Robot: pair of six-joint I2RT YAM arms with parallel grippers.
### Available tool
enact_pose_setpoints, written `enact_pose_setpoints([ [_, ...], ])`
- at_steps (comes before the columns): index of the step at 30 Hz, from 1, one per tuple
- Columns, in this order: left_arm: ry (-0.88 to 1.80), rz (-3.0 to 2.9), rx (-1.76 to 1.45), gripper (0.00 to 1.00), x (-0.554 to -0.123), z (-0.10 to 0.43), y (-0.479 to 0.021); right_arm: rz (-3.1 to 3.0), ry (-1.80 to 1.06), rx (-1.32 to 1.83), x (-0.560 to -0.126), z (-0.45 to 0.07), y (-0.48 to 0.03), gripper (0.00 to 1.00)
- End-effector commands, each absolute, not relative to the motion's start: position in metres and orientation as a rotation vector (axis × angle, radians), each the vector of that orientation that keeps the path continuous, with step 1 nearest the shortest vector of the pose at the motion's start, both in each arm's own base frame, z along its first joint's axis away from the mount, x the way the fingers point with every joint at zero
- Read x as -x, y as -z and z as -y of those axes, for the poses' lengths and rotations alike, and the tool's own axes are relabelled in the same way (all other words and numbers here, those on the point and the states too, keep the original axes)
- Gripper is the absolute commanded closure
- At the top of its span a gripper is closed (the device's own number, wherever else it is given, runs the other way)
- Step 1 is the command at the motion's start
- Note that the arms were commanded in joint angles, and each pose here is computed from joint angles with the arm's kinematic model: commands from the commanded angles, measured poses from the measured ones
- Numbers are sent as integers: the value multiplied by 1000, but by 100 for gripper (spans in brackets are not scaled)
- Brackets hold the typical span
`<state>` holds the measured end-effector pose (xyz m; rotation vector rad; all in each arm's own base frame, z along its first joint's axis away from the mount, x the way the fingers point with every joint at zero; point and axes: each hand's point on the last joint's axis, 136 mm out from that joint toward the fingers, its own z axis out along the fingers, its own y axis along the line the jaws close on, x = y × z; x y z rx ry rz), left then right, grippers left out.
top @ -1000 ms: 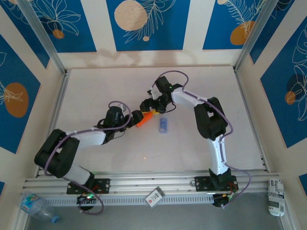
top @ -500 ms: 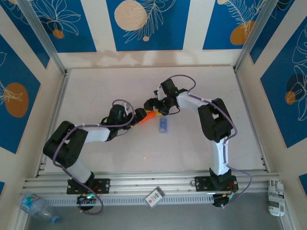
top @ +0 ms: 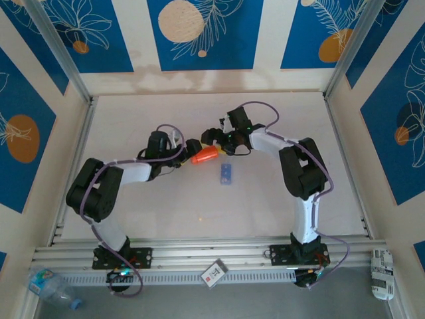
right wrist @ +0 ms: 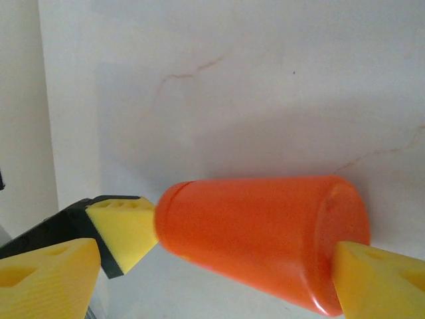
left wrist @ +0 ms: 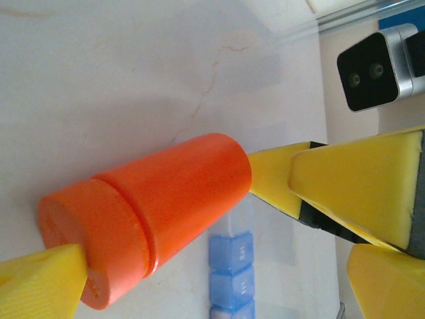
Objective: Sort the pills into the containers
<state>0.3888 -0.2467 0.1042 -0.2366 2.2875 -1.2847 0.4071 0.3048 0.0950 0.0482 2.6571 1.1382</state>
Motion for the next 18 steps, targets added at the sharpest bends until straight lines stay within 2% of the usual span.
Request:
enact_pose_setpoints([
  [1,1204,-2106,335,0,-446,213,-142,-2718,-1328,161,-351,-327,-123,8],
  [11,1111,-2050,263,0,-449,173,-189,-2561,-1255,84,-364,-269,-175,0],
  [15,905,-2022,184,0,-437,142,-219,-2473,-989,70,-363,-212,-198,1],
  [18,622,-1974,116,0,-422,108,-233,-2385,-653,5,-364,-150,-208,1],
])
